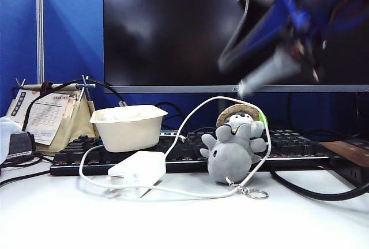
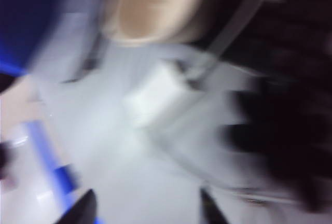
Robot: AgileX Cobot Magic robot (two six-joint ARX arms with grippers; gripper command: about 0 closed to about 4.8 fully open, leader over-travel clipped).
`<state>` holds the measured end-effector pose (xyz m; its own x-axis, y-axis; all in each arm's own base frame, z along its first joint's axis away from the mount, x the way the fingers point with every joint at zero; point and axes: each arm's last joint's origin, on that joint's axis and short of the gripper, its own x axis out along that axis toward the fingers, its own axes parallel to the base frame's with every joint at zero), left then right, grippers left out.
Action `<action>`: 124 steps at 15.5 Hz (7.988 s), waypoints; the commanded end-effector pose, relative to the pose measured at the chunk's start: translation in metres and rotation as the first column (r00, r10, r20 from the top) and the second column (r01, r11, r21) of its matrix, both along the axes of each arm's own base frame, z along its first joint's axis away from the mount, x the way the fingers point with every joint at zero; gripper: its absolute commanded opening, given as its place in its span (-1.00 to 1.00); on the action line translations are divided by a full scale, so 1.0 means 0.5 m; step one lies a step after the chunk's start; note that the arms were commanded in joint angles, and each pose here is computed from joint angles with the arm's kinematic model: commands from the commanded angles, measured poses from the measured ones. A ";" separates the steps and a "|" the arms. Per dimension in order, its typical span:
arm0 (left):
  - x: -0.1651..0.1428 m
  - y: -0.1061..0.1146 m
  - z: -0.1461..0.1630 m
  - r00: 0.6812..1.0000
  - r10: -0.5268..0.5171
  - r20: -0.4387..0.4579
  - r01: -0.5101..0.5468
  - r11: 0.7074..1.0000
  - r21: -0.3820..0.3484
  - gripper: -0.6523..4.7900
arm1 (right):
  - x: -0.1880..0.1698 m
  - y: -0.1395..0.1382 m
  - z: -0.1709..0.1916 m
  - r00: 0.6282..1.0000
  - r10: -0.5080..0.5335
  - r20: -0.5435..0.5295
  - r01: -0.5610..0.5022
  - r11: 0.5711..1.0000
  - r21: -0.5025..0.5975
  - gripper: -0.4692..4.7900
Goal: Identity fluffy octopus among items on the table, put them into the paper lunch box.
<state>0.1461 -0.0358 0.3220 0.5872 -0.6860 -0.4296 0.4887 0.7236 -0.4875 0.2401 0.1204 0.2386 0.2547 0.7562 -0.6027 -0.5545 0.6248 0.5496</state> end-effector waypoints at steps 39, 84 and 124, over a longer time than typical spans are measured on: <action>-0.020 -0.001 -0.017 0.987 -0.076 -0.145 0.071 0.997 -0.038 -0.65 | 0.059 0.023 -0.101 0.996 -0.070 -0.063 0.060 0.988 -0.142 -0.52; -0.024 -0.001 -0.021 0.982 -0.069 -0.174 0.065 0.997 -0.032 -0.65 | 0.159 0.227 0.140 0.905 0.155 0.396 -0.232 0.960 0.156 -0.84; -0.009 -0.002 -0.004 0.966 -0.205 0.157 0.180 0.971 0.160 -0.65 | 0.182 0.286 0.016 0.937 0.111 0.331 -0.069 0.988 -0.137 -0.05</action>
